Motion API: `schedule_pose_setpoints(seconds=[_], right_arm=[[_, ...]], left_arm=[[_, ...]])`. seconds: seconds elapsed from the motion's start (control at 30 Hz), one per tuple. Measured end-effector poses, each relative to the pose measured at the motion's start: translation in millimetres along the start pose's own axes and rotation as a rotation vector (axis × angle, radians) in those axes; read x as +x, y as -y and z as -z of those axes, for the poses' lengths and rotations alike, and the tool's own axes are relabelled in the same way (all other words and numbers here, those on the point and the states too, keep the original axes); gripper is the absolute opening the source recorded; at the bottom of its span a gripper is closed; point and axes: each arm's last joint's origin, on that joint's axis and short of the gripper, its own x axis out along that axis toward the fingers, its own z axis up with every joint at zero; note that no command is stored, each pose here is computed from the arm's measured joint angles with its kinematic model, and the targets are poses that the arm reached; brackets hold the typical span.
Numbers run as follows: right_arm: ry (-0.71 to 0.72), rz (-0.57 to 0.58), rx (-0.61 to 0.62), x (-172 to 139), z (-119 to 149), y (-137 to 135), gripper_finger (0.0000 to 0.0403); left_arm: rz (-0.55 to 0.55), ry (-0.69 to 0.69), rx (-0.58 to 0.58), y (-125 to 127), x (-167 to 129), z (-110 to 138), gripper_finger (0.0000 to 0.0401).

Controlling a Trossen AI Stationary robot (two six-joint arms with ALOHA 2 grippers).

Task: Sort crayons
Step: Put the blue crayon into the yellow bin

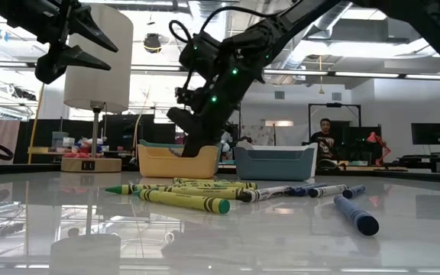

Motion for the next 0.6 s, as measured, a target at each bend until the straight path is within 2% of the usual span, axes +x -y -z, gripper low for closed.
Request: schedule_pose_setpoints(seconds=[0.33,0.6], right_arm=[[-0.009,-0.036,0.016,1.7,-1.6,6.2,0.0001],[-0.007,-0.027,0.023,2.7,-2.7,10.9,0.002]], left_arm=[[-0.005,0.007,0.0,-0.2,0.0,-0.2,0.016],[-0.014,0.012,0.003,-0.7,0.0,-0.1,0.016]])
